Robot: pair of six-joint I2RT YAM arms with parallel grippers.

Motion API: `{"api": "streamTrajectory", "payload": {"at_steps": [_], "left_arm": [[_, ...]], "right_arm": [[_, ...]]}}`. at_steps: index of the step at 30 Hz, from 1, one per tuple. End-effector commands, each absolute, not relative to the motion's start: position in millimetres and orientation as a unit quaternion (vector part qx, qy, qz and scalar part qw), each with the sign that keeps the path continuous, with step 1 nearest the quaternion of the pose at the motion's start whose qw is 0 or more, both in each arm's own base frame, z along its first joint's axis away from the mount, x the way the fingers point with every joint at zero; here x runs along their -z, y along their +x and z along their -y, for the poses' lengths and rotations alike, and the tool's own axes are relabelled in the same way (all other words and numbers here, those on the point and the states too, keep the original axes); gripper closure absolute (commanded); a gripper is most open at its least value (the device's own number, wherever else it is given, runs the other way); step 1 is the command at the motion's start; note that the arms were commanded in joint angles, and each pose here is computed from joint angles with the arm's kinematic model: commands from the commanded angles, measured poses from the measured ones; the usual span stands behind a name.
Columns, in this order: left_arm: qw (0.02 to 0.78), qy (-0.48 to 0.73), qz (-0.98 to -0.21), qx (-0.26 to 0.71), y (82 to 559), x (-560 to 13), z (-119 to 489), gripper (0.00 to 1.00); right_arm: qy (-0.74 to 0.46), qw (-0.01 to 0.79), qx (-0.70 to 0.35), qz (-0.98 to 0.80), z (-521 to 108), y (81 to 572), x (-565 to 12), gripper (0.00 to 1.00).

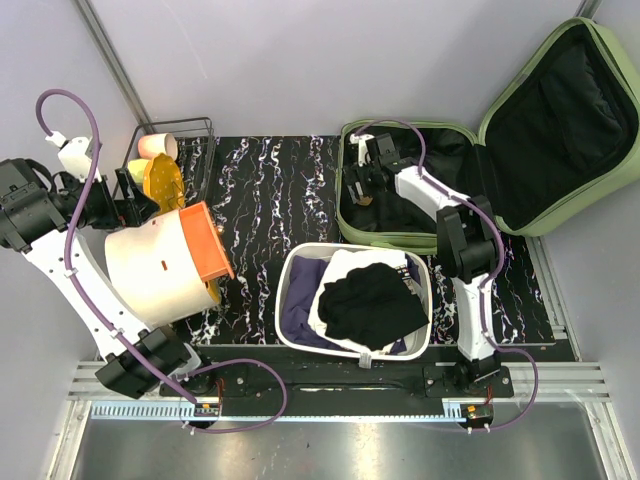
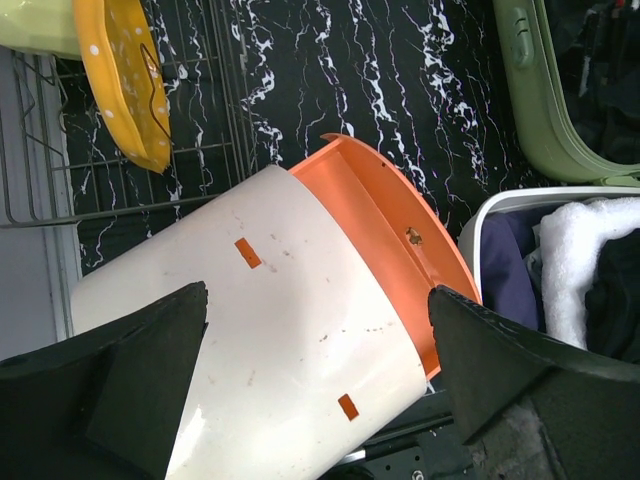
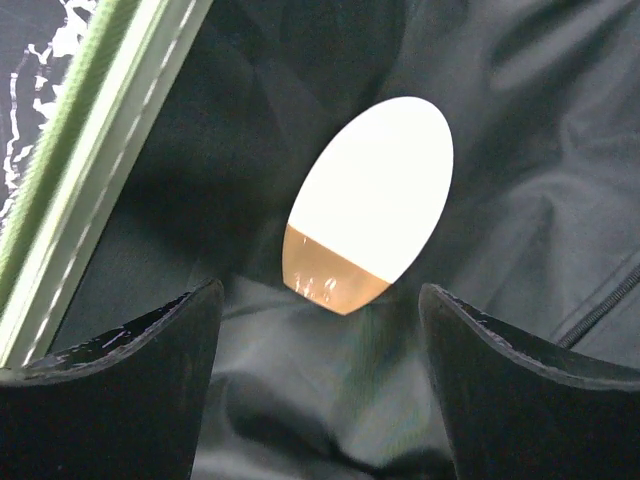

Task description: Open, take out, and arrange the luggage

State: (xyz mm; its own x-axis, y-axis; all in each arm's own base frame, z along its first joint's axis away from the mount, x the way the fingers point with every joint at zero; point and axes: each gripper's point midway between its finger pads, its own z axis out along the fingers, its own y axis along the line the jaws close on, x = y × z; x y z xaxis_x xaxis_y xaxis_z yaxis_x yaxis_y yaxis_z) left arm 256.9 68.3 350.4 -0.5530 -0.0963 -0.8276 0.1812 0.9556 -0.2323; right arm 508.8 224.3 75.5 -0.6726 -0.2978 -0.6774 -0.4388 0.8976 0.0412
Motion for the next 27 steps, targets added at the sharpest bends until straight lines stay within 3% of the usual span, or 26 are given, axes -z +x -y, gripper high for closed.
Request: {"api": "streamTrajectory", "payload": {"at_steps": [1,6,12,20,27], "left_arm": [[0.493,0.042,-0.855,0.154,257,-361,-59,0.04],[0.491,0.042,-0.856,0.156,258,-359,-59,0.04],[0.488,0.042,-0.857,0.159,259,-356,-60,0.05],[0.48,0.043,-0.86,0.169,258,-347,-58,0.05],[0.479,0.049,-0.861,0.165,257,-344,-58,0.05]], "right_arm": [[-0.225,0.379,-0.1,-0.892,-240,529,-81,0.13],[-0.248,0.373,-0.084,-0.89,-244,535,-65,0.13],[-0.246,0.352,-0.019,-0.903,-227,540,-43,0.21],[-0.245,0.373,0.018,-0.895,-215,550,-66,0.48],[-0.221,0.399,0.035,-0.889,-190,557,-95,0.62]]}}
